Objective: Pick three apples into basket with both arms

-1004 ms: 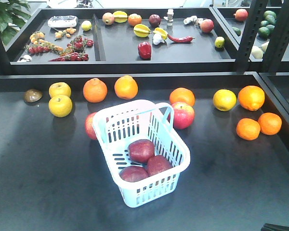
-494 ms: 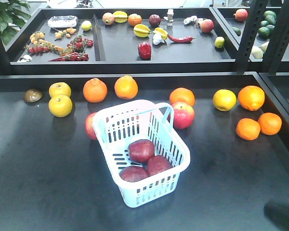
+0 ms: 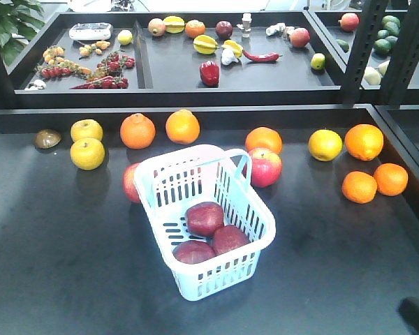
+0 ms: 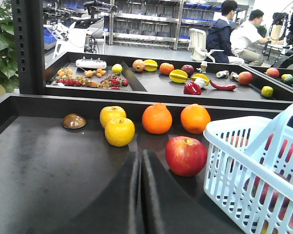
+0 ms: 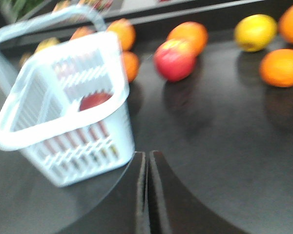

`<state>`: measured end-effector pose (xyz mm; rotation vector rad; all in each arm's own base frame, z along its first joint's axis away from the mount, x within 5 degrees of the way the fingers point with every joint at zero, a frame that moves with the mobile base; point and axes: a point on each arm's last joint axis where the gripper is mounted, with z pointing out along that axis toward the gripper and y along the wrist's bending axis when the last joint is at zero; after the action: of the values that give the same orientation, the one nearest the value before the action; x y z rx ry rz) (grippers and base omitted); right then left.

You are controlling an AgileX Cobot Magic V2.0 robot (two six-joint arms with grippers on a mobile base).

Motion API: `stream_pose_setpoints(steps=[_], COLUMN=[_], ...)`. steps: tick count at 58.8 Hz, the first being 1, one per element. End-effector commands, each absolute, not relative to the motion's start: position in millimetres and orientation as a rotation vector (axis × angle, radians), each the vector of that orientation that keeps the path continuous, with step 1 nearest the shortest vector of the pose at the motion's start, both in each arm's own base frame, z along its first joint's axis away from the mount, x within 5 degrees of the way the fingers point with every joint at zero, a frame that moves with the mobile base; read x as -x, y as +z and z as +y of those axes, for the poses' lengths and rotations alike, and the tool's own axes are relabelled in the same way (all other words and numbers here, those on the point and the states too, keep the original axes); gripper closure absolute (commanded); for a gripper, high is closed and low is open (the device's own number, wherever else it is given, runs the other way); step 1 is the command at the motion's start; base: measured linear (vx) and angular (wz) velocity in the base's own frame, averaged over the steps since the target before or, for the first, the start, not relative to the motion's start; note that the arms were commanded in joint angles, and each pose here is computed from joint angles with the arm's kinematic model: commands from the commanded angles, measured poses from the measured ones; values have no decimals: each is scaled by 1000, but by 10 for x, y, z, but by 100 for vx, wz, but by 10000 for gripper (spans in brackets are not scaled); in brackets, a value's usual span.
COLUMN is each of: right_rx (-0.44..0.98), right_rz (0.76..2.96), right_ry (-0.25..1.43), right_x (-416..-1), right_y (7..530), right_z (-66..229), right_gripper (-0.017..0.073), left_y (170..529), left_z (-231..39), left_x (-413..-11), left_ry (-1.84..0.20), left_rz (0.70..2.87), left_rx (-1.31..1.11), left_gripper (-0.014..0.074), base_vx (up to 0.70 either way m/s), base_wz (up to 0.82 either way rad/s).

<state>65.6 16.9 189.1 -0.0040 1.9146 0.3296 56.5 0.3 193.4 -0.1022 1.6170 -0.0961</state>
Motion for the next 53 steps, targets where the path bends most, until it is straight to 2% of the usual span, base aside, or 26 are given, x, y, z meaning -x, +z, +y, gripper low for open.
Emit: stream_pose_setpoints(steps=[1,9,21,39,53], right_rx=[-101,-163,-185,-104,-79], right_rz=[1766,1698,1699,1515,1518], right_ry=[322,297,247,119,92], right_x=[-644,-576,-555,-563,-563], right_y=[1978,1832,1820,1988,1987], right_z=[109,61,34,3,2], right_gripper=[564,564,564,564,564], left_y=[2092,2092,2092,2092,2092], left_z=[-1,-1,-1,-1,-1], left_x=[-543,-543,-544,-544,-544], left_ry=[-112,-112,-112,-112,-112], left_rz=[1507,1507,1508,1508,1508], left_rx=[101,101,101,101,101], left_gripper=[600,600,600,600,600], base_vx=[0,0,0,0,0], base_wz=[0,0,0,0,0])
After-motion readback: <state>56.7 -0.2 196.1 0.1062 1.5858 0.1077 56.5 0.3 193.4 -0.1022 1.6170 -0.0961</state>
